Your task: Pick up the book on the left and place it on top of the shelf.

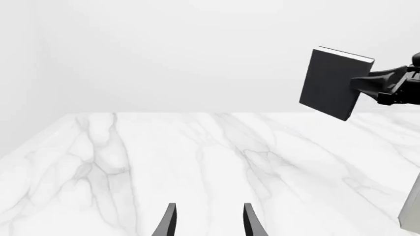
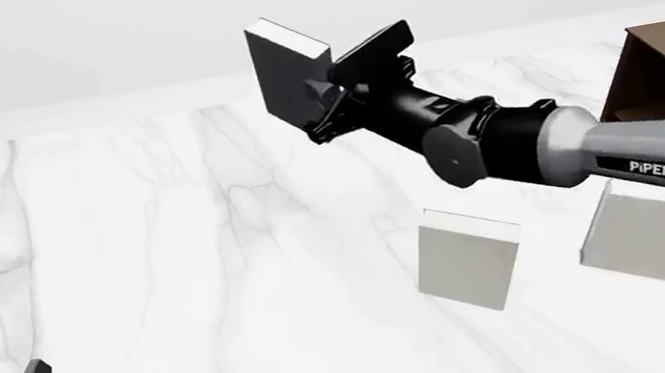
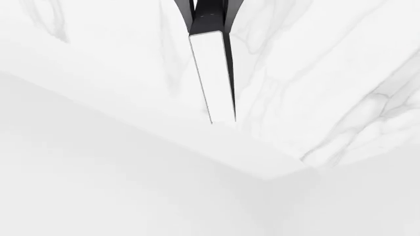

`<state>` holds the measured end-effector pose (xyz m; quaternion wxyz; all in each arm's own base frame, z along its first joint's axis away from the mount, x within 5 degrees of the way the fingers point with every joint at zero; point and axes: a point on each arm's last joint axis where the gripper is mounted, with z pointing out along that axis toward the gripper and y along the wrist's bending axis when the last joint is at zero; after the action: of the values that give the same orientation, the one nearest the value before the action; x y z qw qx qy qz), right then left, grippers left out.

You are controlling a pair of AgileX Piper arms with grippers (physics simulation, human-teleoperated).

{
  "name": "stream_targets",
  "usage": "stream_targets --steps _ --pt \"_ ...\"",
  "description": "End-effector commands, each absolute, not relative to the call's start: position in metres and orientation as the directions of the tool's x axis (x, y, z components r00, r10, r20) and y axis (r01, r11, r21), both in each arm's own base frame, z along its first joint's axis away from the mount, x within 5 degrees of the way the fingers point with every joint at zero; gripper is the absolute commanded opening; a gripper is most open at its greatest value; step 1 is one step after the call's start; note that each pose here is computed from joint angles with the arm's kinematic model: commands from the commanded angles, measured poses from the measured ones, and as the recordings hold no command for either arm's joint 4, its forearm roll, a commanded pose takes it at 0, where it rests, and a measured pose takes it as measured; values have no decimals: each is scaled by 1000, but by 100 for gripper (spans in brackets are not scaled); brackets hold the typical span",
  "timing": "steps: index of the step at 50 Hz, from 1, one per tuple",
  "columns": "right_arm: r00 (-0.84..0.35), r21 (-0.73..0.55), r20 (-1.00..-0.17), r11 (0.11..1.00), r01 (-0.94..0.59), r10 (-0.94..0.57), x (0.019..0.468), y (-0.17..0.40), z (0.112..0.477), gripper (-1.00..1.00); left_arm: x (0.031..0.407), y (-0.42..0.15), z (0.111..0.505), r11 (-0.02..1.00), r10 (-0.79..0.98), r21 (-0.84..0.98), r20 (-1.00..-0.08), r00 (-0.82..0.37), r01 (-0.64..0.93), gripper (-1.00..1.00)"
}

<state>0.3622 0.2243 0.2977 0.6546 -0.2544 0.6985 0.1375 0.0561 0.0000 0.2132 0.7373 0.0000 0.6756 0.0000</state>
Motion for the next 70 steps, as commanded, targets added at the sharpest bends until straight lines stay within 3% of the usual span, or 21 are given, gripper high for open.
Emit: stream_targets --steps 1,24,70 --pt "32 -150 -987 834 -531 -157 333 208 332 -100 56 0 213 1000 0 0 -996 87 0 100" --pt "93 -207 -978 847 -489 -185 283 163 373 -100 56 0 213 1000 0 0 -996 87 0 100" --pt "142 -400 -917 861 -314 -374 261 96 412 -100 56 0 213 1000 0 0 -996 87 0 100"
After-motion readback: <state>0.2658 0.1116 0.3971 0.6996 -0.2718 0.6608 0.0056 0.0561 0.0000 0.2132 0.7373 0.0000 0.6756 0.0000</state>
